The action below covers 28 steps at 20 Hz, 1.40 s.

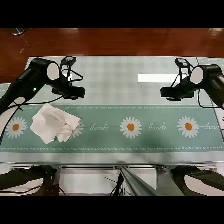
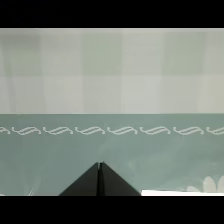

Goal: Fold the shirts.

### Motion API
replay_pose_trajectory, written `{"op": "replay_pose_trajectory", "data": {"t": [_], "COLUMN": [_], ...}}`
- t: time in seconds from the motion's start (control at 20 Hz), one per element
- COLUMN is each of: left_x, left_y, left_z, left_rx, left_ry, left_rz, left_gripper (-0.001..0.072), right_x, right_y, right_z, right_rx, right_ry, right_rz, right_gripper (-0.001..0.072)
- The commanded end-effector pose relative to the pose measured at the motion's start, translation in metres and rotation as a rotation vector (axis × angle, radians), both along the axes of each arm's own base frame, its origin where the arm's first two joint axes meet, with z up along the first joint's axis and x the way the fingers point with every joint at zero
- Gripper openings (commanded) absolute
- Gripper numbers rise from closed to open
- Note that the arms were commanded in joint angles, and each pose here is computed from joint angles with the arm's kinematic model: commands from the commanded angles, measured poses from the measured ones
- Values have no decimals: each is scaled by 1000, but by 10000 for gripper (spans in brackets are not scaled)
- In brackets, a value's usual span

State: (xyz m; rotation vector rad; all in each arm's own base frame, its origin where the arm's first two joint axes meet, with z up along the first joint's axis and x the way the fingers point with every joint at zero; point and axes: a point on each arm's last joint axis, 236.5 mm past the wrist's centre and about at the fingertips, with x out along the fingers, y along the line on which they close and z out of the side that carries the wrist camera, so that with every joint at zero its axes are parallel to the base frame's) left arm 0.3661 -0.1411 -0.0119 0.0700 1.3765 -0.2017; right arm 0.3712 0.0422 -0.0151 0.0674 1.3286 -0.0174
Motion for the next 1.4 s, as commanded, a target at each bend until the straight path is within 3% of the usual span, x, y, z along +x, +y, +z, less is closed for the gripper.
{"op": "replay_pose_trajectory", "data": {"t": [0.0, 0.75, 1.0, 1.05, 1.1, 1.15, 1.35], "left_x": [0, 1, 26, 31, 39, 41, 24], "left_y": [0, 0, -8, -7, -3, 3, 67], "left_z": [0, 0, 7, 9, 11, 15, 54], "left_rx": [1, -1, -39, -36, -20, 6, 180], "left_ry": [1, -2, -111, -136, -171, -175, -80], "left_rz": [-1, -1, 5, 4, 0, -12, -63], "left_gripper": [30, 30, 32, 79, 381, 686, 702], "right_x": [0, 0, 31, 33, 34, 30, -5], "right_y": [1, 1, 0, -3, -4, -5, -35], "right_z": [0, 0, 9, 10, 9, 6, 10], "right_rx": [0, 1, -1, -14, -20, -29, -168], "right_ry": [0, 0, -135, -145, -146, -126, 2], "right_rz": [1, 0, 5, 0, 0, 18, 78], "right_gripper": [21, 21, 28, 215, 594, 622, 622]}}
